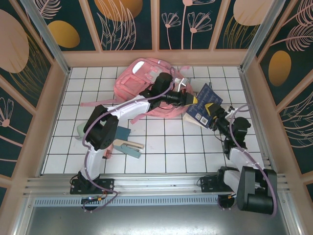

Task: Pack the student bag
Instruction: Pass the book.

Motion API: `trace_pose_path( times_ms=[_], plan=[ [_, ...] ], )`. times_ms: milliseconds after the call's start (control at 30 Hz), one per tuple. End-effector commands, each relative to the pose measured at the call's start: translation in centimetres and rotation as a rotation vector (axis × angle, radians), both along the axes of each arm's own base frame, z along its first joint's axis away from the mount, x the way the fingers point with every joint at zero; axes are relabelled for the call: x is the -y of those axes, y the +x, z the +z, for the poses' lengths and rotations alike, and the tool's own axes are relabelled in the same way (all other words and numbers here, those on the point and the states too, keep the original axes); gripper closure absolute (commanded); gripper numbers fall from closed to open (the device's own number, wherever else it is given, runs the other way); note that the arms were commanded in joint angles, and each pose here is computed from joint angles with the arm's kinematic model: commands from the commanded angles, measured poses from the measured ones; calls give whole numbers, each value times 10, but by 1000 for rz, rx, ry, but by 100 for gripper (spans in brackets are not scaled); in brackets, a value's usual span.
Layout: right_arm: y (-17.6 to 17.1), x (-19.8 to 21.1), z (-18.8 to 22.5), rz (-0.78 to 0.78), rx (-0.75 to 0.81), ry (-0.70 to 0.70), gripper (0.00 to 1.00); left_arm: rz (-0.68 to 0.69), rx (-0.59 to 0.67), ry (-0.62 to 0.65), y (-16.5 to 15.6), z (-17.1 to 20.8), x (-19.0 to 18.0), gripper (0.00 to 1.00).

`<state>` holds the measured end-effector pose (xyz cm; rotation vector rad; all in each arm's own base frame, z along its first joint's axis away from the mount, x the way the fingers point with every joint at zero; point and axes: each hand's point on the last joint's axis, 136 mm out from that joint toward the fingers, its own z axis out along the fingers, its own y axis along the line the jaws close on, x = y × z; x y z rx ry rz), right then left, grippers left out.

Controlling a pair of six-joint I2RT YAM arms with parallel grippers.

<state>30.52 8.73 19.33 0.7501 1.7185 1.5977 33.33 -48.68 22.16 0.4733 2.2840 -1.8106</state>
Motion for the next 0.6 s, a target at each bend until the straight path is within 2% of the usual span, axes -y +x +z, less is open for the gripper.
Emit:
trace_pose_path(
  times_ms=[0, 267, 300, 367, 400, 500, 567],
  plan=[
    [1, -7, 42, 23, 160, -3, 45, -51, 64, -58, -14, 31, -3, 100],
    [2, -4, 42, -10, 168, -90, 78, -38, 86, 7, -15, 19, -13, 99],
    [2, -2, 39, -20, 155, -109, 83, -25, 93, 22, -12, 17, -15, 93],
    [4, 2, 31, -48, 124, -162, 97, 8, 114, 61, -4, 15, -24, 70],
    [6, 7, 26, -75, 98, -199, 100, 31, 134, 94, 3, 14, -30, 62],
    [6, 20, 22, -131, 71, -309, 100, 131, 254, 205, 31, 22, -56, 44],
    [8, 33, 13, -194, -12, -400, 100, 221, 368, 339, 55, 24, -76, 36]
  ],
)
